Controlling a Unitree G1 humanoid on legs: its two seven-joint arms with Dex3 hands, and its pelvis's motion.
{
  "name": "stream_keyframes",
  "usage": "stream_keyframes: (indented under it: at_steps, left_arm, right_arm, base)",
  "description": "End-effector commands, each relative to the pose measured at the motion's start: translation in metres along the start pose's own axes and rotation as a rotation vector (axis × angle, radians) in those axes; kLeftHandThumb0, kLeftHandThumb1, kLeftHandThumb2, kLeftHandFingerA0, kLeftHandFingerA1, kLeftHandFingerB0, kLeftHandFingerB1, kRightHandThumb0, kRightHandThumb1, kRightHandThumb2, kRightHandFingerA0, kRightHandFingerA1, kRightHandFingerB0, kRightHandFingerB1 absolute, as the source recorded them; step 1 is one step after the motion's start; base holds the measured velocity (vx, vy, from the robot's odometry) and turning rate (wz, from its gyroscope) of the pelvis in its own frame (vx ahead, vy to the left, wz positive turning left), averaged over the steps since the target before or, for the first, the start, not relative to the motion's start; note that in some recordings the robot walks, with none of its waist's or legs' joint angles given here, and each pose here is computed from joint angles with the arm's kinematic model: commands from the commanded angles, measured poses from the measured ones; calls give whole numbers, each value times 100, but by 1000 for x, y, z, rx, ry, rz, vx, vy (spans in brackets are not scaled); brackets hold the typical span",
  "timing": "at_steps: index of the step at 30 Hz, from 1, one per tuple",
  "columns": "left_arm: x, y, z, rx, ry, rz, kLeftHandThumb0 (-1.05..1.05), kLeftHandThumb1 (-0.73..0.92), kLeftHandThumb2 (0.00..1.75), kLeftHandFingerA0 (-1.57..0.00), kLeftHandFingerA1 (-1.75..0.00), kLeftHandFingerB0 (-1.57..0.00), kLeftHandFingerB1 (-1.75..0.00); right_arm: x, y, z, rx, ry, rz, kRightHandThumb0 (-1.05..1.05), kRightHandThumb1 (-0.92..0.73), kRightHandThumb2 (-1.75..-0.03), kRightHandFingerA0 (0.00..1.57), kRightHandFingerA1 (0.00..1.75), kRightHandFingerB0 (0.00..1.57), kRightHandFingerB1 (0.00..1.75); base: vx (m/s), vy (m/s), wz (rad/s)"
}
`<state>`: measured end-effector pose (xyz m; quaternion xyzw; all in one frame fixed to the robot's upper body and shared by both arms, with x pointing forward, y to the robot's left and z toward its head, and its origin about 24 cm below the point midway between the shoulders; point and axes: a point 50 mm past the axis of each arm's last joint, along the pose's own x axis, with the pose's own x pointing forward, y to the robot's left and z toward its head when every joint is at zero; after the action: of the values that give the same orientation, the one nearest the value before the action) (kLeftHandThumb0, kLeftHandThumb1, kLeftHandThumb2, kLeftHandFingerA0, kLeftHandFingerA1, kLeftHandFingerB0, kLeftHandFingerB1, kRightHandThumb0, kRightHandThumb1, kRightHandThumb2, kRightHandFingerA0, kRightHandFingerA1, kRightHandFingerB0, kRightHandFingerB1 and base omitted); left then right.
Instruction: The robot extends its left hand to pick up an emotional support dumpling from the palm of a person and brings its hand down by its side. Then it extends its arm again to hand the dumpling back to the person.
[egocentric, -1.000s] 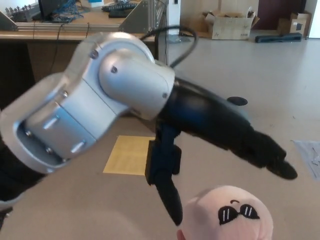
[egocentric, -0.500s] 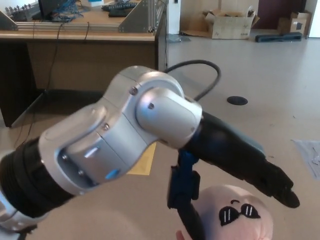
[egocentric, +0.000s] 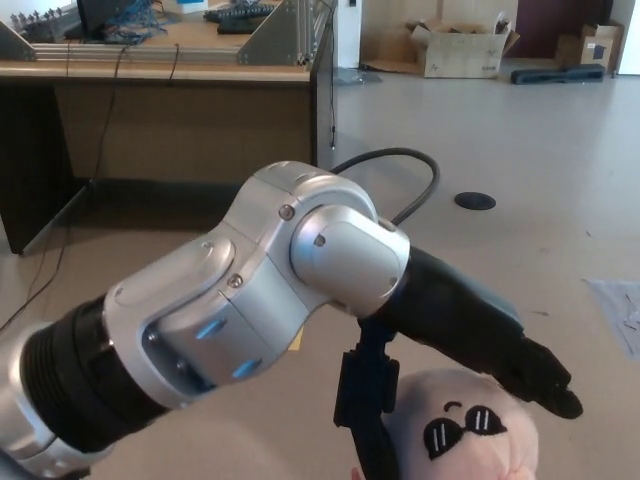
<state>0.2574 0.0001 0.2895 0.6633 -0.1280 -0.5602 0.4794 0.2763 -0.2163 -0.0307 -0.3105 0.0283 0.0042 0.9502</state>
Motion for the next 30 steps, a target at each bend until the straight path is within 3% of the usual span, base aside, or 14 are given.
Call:
stream_keyframes:
  at_steps: [1,2,4,5,6,7,8,9,11,12,13,16,19,30]
  left_arm:
    - [2,-4,-5,2,58,-26,-92,44,55,0,0,0,0]
    - [3,-5,-6,5,66,-33,-99,37,71,0,0,0,0]
    - [4,-6,-8,-9,57,-35,-97,36,70,0,0,0,0]
    - [4,-7,-8,-12,45,-28,-94,44,55,0,0,0,0]
    - [4,-8,-9,-22,11,0,-68,44,91,0,-12,0,-18]
    - [4,-9,-10,-33,-10,23,-68,44,91,0,-12,0,-18]
    - [4,-13,-11,-40,-37,64,-98,35,64,0,0,0,0]
    - [5,-17,-12,-45,-67,92,-101,40,58,0,-3,0,0]
    - [8,-20,-13,-47,-82,111,-105,36,64,0,-1,0,0]
    - [10,-20,-10,-36,-77,121,-22,65,65,-89,-63,-85,-51]
    - [10,-21,-10,-32,-78,129,-23,60,72,-88,-68,-91,-56]
    - [11,-23,-9,-26,-98,189,-25,71,71,-71,-52,-68,-47]
    - [11,-24,-10,-21,-101,217,-31,76,64,-69,-48,-64,-43]
    - [9,-28,-13,-44,-114,243,-29,76,62,-71,-51,-66,-43]
  right_arm:
    - [4,-9,3,-12,-25,-13,-40,-64,-60,85,59,81,49]
    - [5,-9,3,-12,-25,-12,-40,-64,-60,85,59,81,49]
    - [5,-9,3,-12,-26,-13,-40,-64,-60,85,59,81,49]
    - [5,-9,4,-12,-27,-13,-40,-64,-60,85,59,81,49]
    - [5,-9,4,-13,-28,-14,-40,-64,-60,85,59,81,49]
    - [6,-10,4,-13,-28,-14,-40,-64,-60,85,59,81,49]
    - [6,-9,4,-13,-29,-13,-40,-64,-60,85,59,81,49]
    - [6,-9,4,-13,-29,-13,-40,-64,-60,85,59,81,49]
    - [7,-10,5,-15,-31,-13,-40,-64,-60,85,59,81,49]
    - [7,-10,3,61,7,32,-46,-62,-59,75,76,71,50]
    - [7,-11,6,31,-25,29,-35,-61,-58,80,82,77,59]
    - [6,-12,3,-1,-16,76,-48,-71,-61,61,61,59,42]
    - [4,-12,9,-109,-104,31,-37,-62,-58,77,80,79,53]
    - [5,-11,10,-66,-100,3,-37,-62,-58,75,80,75,51]
  base:
    - [0,0,0]
    - [0,0,0]
    - [0,0,0]
    - [0,0,0]
    - [0,0,0]
    - [0,0,0]
    - [0,0,0]
    - [0,0,0]
    - [0,0,0]
    - [0,0,0]
    - [0,0,0]
    - [0,0,0]
    - [0,0,0]
    - [0,0,0]
